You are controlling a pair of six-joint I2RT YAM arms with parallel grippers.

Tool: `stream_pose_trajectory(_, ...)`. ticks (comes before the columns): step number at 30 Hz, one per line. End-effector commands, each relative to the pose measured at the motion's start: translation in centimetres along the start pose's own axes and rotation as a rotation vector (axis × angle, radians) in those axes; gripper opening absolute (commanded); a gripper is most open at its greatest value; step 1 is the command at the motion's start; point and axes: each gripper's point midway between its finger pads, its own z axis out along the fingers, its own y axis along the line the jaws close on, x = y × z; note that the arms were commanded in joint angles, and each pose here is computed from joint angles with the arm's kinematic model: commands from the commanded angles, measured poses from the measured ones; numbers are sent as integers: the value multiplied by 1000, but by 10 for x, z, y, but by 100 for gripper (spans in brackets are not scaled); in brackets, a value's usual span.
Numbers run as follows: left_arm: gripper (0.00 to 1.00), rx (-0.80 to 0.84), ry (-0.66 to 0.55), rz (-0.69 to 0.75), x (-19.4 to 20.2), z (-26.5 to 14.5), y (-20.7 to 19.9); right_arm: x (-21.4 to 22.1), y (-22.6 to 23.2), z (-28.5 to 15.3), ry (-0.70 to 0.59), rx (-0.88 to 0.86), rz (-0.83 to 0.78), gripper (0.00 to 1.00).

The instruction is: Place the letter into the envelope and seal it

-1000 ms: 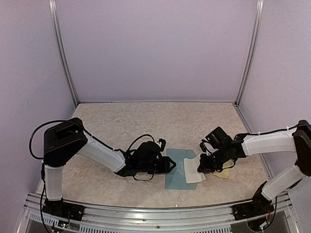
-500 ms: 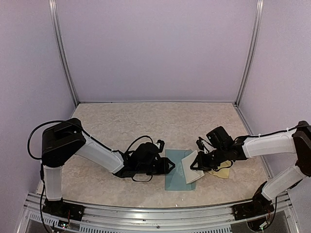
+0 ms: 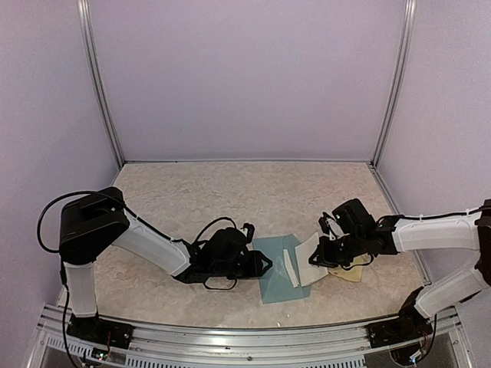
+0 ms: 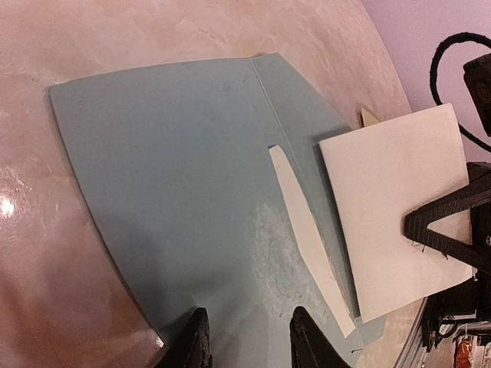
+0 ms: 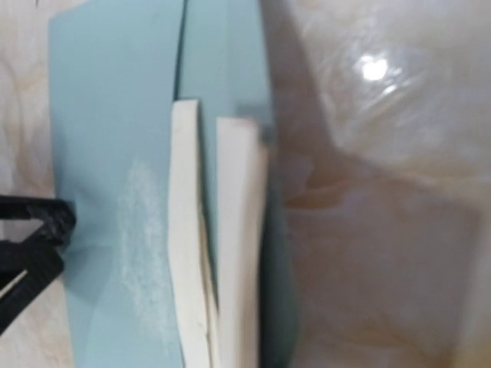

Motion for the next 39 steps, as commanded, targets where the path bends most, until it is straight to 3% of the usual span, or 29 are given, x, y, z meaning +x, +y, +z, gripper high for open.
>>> stream_pose_trajectory(1,34,-82,55,-3,21,-5,22,-1,-17,-7,-12,93,28,0)
stream_pose_trajectory(8,35,-64,62,-1,23,-3,18,6,-18,9,49,86,13,0)
stream_pose_trajectory(15,48,-122,2,30,3,-23,17,4,-22,11,44,116,12,0)
stream_pose_trajectory(20,53,-162,3,23,3,-34,24,2,-21,11,45,113,7,0)
stream_pose_trajectory(26,54,-136,26,-7,14,-33,28,1,-16,13,48,100,0,0)
stream_pose_trajectory(39,48,-125,73,-16,27,-21,32,3,-5,27,76,94,-29,0)
